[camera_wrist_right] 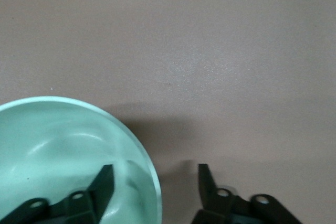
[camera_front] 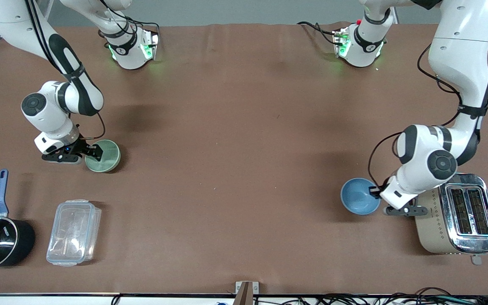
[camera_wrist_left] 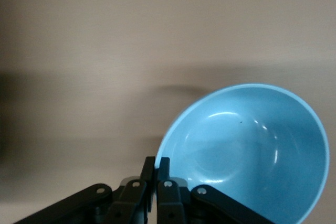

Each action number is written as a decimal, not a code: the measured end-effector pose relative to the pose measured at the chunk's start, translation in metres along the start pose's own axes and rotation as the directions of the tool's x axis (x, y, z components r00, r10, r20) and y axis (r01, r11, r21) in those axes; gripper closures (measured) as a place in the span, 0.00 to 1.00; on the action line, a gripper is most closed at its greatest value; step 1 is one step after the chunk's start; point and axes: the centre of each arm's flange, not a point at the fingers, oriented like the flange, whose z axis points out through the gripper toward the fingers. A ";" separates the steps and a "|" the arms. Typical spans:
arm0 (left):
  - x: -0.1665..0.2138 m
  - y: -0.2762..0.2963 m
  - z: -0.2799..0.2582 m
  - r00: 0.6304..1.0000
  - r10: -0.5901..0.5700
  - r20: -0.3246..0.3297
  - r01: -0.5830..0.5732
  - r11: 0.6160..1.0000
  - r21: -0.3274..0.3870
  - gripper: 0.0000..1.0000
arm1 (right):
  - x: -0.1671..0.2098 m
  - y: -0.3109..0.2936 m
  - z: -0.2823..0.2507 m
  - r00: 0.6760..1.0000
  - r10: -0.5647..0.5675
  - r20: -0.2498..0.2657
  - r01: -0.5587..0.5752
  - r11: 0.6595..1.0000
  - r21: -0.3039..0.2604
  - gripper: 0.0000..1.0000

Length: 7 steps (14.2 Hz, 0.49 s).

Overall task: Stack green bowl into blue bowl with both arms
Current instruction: 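Grasp the blue bowl with the left gripper while the right gripper grasps the green bowl, then slide the blue bowl with the left gripper toward the green bowl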

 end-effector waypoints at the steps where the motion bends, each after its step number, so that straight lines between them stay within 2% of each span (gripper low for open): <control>1: -0.001 0.034 -0.011 1.000 -0.004 0.008 0.005 1.000 -0.024 0.95 | 0.000 0.000 0.000 1.000 0.001 0.004 -0.001 1.000 0.000 0.45; 3: -0.008 0.106 -0.034 0.999 -0.024 0.025 0.025 0.998 -0.050 0.95 | 0.000 0.001 0.000 0.999 0.002 0.034 -0.002 1.000 0.002 0.67; 5: -0.031 0.181 -0.041 0.998 -0.044 0.040 0.046 0.998 -0.052 0.95 | 0.009 0.002 -0.008 0.996 0.003 0.084 -0.003 1.000 0.006 0.85; 7: -0.066 0.247 -0.030 0.996 -0.065 0.065 0.068 0.997 -0.045 0.95 | 0.030 0.006 -0.031 0.991 0.006 0.136 -0.007 1.000 0.010 0.92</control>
